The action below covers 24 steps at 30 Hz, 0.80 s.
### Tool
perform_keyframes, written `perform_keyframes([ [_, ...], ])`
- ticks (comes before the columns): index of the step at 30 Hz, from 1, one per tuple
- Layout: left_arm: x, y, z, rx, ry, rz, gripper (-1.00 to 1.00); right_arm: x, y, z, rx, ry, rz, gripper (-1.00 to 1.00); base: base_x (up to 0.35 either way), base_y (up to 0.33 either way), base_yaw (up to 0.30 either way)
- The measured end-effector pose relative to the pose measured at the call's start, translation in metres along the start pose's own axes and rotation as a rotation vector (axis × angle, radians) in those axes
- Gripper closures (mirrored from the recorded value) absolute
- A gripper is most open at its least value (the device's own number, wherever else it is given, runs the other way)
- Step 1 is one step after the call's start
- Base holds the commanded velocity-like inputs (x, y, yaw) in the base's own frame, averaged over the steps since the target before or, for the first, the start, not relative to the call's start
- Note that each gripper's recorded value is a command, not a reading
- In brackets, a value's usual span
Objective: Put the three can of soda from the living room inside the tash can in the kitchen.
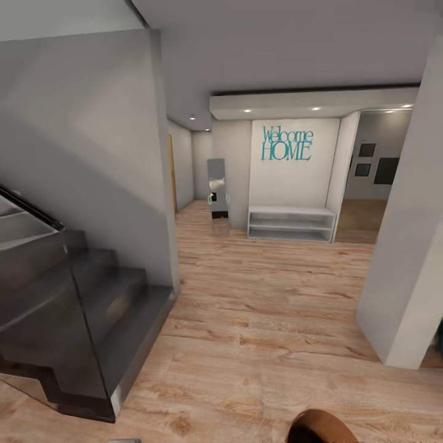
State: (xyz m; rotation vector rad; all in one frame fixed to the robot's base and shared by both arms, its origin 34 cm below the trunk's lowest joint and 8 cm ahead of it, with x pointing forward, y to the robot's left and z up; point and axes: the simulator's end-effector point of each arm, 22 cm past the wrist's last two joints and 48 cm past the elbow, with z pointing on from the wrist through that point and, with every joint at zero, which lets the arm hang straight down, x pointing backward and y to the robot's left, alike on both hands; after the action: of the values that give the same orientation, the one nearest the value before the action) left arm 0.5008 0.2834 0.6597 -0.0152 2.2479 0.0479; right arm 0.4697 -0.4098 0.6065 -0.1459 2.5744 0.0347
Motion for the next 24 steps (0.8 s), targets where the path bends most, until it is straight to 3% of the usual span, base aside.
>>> perform_keyframes([
  [11,-0.0007,0.0000,0.0000,0.000,-0.003,0.000,-1.00,-0.0017,-0.0025,-0.0005,0.004,-0.006,0.009,1.00,0.000,0.000,-0.235],
  [24,0.0057,0.0000,0.0009,0.000,0.012,0.001,-1.00,0.0051,-0.0020,0.0015,0.003,0.011,0.012,1.00,0.000,0.000,-0.135],
])
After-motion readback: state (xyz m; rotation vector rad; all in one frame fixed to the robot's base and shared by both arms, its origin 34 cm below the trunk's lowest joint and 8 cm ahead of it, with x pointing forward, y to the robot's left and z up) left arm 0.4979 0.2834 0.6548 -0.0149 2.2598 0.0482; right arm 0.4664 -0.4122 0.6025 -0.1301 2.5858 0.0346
